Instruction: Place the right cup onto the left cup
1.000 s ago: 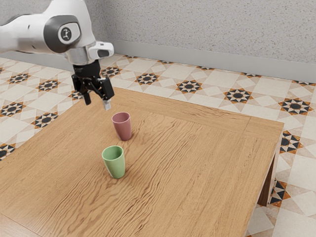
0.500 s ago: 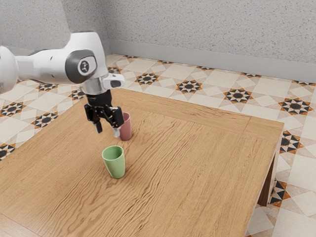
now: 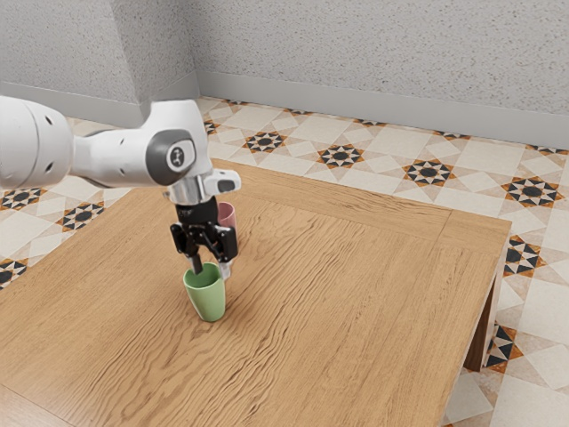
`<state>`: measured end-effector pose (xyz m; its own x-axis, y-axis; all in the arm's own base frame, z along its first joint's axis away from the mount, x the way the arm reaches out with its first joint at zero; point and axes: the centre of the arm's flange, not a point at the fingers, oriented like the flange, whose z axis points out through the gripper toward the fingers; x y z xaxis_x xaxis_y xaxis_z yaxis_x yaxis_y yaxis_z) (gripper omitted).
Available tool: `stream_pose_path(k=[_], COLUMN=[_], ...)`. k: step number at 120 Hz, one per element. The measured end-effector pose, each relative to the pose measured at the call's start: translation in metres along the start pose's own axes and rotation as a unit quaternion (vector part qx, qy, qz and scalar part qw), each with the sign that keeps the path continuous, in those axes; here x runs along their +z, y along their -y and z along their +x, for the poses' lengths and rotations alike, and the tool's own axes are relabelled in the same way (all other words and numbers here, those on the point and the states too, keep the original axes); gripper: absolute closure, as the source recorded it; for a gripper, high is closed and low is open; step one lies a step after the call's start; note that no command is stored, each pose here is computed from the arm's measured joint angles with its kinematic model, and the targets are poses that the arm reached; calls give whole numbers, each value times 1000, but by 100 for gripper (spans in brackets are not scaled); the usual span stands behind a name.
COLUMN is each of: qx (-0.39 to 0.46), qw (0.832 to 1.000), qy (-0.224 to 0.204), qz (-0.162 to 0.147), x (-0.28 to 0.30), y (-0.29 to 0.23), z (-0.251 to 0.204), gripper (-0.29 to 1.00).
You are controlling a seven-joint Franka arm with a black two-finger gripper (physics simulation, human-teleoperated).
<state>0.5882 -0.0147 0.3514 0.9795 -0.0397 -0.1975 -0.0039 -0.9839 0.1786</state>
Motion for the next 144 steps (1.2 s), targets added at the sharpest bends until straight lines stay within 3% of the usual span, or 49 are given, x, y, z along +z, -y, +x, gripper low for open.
stream_pose_path(k=[36,103,144], qx=[-4,-13,-9], qw=[1000,1000,1000], qy=[9,18,10], qz=[-2,3,18], x=[18,30,16], y=[1,4,-1], z=[4,7,4], gripper=[31,71,78])
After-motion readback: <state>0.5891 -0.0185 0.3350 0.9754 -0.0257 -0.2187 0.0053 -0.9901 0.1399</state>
